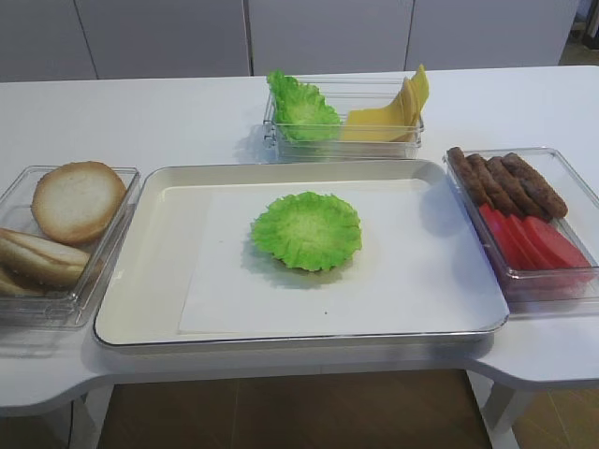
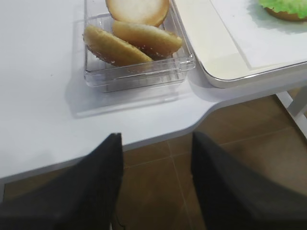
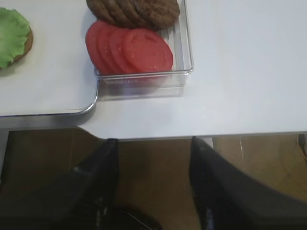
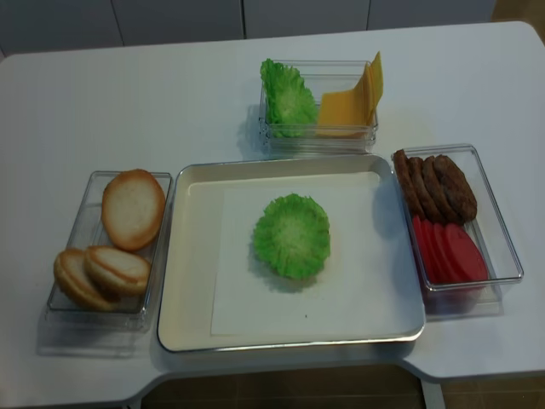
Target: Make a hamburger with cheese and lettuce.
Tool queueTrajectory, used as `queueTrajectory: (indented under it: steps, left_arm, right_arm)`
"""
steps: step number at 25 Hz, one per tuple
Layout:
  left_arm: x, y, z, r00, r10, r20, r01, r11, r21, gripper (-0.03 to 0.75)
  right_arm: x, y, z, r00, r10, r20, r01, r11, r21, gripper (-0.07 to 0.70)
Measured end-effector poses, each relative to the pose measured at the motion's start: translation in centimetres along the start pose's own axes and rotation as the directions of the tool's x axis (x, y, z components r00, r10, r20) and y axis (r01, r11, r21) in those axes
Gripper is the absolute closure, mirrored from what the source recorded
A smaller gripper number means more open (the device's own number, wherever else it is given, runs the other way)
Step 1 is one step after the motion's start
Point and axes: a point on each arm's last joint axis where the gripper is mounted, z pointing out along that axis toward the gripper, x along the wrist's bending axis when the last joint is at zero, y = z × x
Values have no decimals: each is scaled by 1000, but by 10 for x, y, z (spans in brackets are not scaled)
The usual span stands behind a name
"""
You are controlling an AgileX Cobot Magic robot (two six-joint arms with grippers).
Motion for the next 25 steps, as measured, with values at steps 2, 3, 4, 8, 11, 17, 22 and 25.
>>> queueTrajectory:
  steps: [2,3,4,8,11,17,22,25]
  left_arm:
    - [0,0,0,1000,0,0,0,1000,0,373]
    - [0,0,0,1000,0,0,0,1000,0,373]
    - [0,0,0,1000,0,0,0,1000,0,373]
    - [0,0,0,1000,0,0,0,1000,0,373]
    - [0,0,0,1000,0,0,0,1000,0,373]
    - [0,0,0,1000,0,0,0,1000,0,373]
    - [0,0,0,1000,0,0,0,1000,0,373]
    - [0,0,0,1000,0,0,0,1000,0,373]
  right_arm:
    - [0,-16,0,1000,-3,1,3,1000,-20,267]
    - [0,-23,-2,1000,-5,1,5,999,-39,267]
    - [0,-30,-2,1000,-7,1,7,999,-51,267]
    - [-1,-56,-6,1000,-16,2,17,990,-138,267]
    - [-1,-70,-9,1000,-29,12,30,979,-203,267]
    - [-3,-84,-1,999,-48,25,52,971,-232,267]
    - [-4,-87,6,998,-48,29,54,963,-264,267]
    - [-5,-89,12,997,-72,36,79,962,-262,267]
